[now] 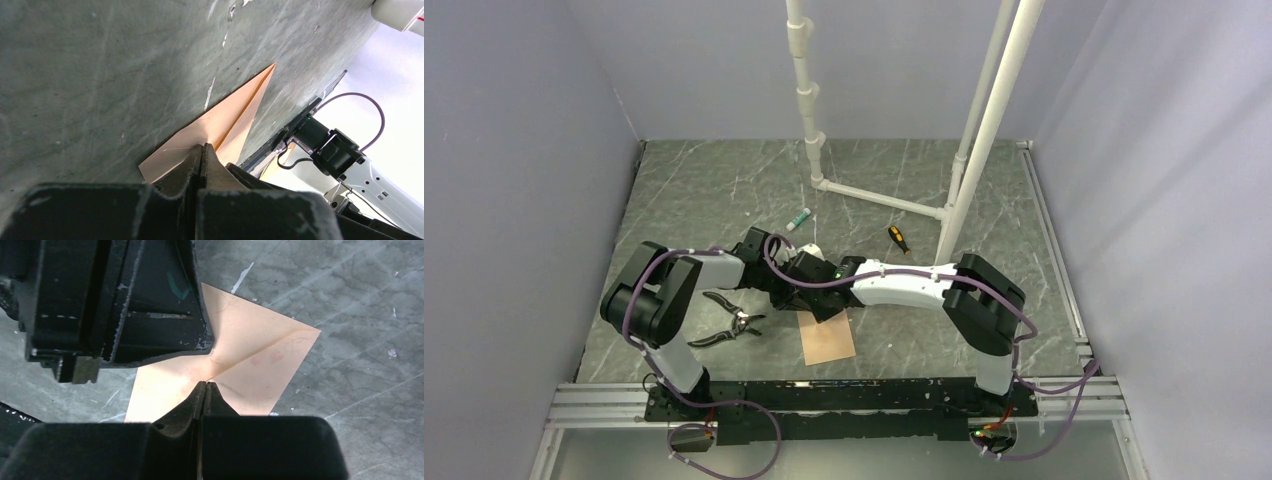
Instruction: Place the letter into the envelope and seal it
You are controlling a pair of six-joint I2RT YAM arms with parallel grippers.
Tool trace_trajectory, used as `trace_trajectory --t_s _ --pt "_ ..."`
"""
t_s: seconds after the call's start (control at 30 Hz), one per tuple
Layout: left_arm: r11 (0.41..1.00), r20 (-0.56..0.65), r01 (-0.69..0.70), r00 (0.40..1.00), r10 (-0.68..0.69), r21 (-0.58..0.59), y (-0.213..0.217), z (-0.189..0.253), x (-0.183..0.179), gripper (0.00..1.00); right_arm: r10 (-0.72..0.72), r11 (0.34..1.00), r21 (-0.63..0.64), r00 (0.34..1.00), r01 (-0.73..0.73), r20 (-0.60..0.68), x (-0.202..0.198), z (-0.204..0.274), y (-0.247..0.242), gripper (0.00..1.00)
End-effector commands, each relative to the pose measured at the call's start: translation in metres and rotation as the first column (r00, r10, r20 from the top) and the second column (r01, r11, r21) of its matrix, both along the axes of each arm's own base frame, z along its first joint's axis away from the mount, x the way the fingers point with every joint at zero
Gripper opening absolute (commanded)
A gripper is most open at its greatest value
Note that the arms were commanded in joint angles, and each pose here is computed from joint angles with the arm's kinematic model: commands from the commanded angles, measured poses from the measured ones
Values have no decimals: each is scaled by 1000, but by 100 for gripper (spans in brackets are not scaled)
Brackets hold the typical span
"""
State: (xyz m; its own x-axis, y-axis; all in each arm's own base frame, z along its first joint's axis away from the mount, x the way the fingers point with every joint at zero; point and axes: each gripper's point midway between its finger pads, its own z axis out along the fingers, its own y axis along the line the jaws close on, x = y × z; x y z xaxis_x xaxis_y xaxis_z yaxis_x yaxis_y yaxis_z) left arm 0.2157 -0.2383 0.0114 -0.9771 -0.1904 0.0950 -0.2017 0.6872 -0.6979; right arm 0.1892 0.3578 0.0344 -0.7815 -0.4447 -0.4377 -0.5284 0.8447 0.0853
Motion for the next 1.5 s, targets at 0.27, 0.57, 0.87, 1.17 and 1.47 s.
trace_trajectory --t_s 0.27,0.57,0.87,1.17,1.47 --pt "972 -93 36 996 -15 234 37 -57 -33 2 27 1000 -10 1000 -28 -13 -6 -14 -1 0" --pt "971 -99 37 995 -14 234 38 -58 -35 3 9 999 -37 1000 -9 -13 -4 -30 -6 0" --pt "968 -106 51 994 -26 246 42 -63 -38 2 -119 989 -86 993 120 14 15 -17 -23 0" --pt "968 -111 60 993 -33 244 42 -66 -40 3 -204 971 -125 979 202 -6 27 -26 -32 0" --pt "966 -109 54 994 -27 251 43 -65 -39 3 -179 979 -89 983 182 33 33 -18 -24 0"
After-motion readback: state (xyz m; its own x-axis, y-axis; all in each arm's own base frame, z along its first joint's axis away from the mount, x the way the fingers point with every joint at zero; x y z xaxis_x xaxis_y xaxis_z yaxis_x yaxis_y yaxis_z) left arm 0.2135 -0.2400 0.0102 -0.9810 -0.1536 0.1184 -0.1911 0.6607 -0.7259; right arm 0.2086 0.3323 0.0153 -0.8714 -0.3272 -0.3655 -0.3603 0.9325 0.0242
